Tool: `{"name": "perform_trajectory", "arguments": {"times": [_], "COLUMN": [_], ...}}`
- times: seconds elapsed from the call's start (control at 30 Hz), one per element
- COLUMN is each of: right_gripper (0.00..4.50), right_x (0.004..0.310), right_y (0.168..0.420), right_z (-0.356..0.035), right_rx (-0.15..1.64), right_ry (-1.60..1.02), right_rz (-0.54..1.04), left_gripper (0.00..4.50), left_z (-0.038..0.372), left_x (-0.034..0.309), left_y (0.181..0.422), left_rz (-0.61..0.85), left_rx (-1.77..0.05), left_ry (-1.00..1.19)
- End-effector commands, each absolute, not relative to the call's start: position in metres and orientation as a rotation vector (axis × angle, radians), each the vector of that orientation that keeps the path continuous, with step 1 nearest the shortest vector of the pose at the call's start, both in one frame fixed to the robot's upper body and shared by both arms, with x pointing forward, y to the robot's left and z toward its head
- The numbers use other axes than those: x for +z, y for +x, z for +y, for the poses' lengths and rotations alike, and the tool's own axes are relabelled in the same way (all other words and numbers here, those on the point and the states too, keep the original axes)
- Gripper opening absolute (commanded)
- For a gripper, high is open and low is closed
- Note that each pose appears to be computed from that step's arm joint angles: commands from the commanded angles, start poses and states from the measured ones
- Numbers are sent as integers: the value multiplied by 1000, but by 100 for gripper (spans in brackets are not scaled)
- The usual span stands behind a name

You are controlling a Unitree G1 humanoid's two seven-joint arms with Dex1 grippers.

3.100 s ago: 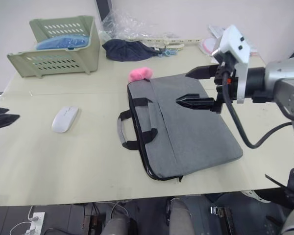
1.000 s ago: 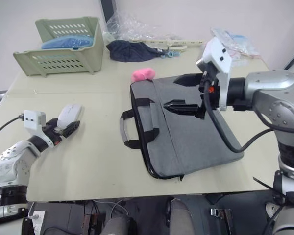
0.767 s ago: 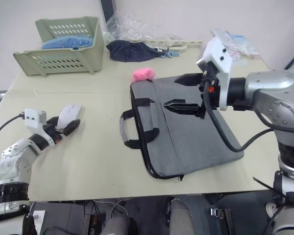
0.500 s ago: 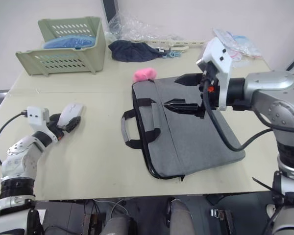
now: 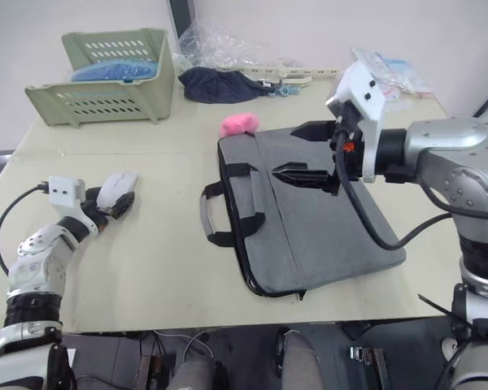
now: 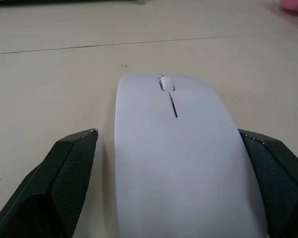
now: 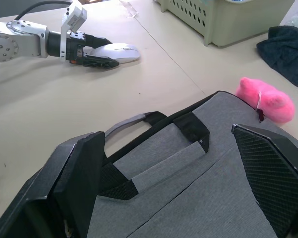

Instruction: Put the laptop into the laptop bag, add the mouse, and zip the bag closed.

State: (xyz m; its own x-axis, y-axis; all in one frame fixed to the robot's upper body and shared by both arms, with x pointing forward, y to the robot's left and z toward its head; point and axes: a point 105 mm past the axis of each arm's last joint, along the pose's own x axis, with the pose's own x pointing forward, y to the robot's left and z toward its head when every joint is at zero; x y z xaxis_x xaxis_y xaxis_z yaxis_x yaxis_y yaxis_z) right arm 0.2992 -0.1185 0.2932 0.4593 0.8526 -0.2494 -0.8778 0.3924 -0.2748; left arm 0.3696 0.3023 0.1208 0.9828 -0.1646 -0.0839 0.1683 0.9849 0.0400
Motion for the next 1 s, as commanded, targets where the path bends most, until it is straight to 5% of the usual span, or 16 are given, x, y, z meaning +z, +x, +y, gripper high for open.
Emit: {"name": "perform_trajectory", "arguments": {"times": [0.03,0.57,1.0], "right_gripper": [447,447,447], "right_x": [305,303,299], "right_y": [298,297,299], "right_z": [-123,-123,-122], "right_rx": [1072,1075,1077], "right_ry": [-411,-417,-410], "right_rz": [12,15,17], "left_gripper": [450,450,450], "left_z": [305,307,301], "left_x": [106,91,103], "left_y": [366,345,357], "left_rz": [136,167,110], "left_rx": [-151,-116,-104], "left_ry": [42,22,11]}}
